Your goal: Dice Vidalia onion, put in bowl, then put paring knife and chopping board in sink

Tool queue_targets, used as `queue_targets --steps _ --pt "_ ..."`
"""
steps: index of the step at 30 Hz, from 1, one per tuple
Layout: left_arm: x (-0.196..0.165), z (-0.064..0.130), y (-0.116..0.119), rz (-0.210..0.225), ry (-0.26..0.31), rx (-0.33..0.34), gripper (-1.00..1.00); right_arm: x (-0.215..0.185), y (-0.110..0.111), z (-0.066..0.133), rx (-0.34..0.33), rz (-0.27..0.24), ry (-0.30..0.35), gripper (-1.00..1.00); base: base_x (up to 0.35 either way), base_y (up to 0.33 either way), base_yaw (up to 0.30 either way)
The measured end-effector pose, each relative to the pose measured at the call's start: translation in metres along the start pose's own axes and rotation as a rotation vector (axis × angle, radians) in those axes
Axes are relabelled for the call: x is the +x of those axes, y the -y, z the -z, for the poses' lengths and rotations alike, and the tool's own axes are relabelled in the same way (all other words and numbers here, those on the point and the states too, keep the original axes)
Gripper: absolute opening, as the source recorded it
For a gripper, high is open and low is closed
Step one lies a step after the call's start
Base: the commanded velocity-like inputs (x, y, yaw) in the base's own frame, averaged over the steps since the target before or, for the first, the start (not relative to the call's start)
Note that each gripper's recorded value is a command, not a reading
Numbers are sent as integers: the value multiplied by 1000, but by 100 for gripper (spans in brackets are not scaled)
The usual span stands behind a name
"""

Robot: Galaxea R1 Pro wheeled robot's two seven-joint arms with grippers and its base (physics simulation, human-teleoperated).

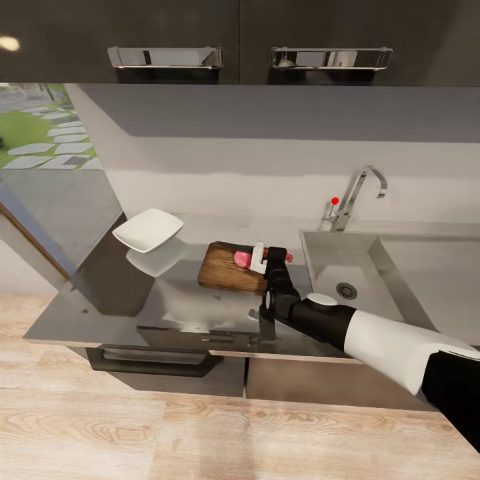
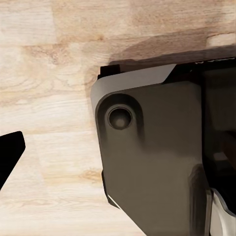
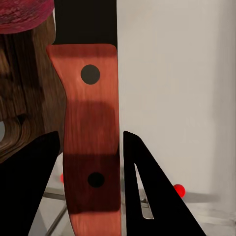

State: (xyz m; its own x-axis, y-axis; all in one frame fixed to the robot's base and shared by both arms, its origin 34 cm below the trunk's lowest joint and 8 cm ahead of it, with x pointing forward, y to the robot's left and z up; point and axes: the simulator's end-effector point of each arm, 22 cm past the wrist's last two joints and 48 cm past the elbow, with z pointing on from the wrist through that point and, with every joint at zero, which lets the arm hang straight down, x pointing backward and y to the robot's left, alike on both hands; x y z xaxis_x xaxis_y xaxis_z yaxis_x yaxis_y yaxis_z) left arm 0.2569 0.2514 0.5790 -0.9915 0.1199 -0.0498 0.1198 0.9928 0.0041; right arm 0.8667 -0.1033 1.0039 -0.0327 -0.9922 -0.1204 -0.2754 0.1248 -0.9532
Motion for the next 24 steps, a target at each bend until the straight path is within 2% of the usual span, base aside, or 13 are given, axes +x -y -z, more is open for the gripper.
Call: queue_targets --steps 24 --pt "0 0 0 0 0 0 100 0 0 0 0 0 0 -100 0 0 0"
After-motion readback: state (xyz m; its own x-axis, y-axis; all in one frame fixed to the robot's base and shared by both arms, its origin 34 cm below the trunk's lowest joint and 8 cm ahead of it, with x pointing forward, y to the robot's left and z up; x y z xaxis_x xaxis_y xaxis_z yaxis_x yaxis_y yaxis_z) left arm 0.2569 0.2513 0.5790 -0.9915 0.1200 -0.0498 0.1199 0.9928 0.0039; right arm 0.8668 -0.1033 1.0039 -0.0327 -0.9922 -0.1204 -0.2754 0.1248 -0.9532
